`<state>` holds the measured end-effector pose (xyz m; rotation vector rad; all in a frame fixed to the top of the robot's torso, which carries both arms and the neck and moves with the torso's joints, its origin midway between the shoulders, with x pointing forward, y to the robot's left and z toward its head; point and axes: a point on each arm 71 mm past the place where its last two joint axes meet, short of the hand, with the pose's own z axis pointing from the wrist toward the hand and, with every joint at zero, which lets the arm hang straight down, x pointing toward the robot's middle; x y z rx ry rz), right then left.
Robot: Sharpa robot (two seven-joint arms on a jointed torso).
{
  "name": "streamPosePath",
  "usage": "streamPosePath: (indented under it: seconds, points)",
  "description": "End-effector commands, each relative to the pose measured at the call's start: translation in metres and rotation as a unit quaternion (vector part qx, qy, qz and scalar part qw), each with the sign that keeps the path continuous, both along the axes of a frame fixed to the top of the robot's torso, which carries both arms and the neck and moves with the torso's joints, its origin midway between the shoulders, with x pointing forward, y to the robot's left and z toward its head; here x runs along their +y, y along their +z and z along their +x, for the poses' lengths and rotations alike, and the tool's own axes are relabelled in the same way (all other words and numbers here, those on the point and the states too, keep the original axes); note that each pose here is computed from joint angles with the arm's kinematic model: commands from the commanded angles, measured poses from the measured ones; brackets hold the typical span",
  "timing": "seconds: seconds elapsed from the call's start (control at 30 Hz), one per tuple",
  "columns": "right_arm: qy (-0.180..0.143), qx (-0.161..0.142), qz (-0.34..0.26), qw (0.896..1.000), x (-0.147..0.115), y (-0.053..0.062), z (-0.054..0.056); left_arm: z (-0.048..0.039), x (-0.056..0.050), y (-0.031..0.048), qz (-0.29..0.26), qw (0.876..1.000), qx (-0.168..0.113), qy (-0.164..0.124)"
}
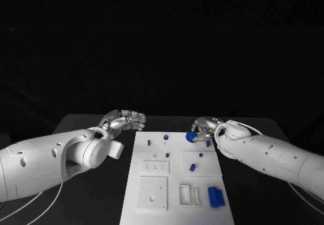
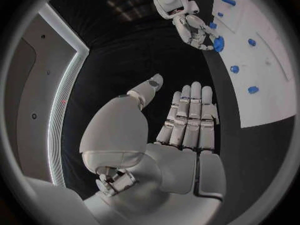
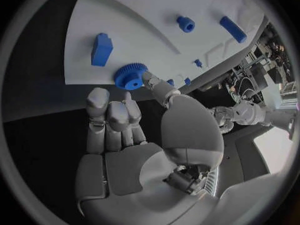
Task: Assemble the parts on the task board
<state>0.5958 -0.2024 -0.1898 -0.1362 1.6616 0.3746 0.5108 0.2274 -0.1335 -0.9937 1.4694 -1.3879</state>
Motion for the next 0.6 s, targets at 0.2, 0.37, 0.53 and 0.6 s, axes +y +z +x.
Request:
streamPosePath:
  seconds: [0.2,0.37,0.53,0.6]
  points:
    - [0.008,0.023,-0.001,1.000,0.0030,-0.0085,-0.0003,-0.0002,-0.0032,0.0032,-0.002,1.000,-0.009,-0.009]
    - [0.010,0.027,-0.002,1.000,0.0038,-0.0105,-0.0006,-0.0003,-0.0031,0.0031,-0.001,1.000,-0.008,-0.009]
    - [0.011,0.031,-0.004,0.999,0.0046,-0.0124,-0.0010,-0.0004,-0.0029,0.0031,-0.001,1.000,-0.008,-0.009]
    - [0.011,0.032,-0.007,0.999,0.0054,-0.0138,-0.0013,-0.0004,-0.0033,0.0031,-0.001,1.000,-0.008,-0.009]
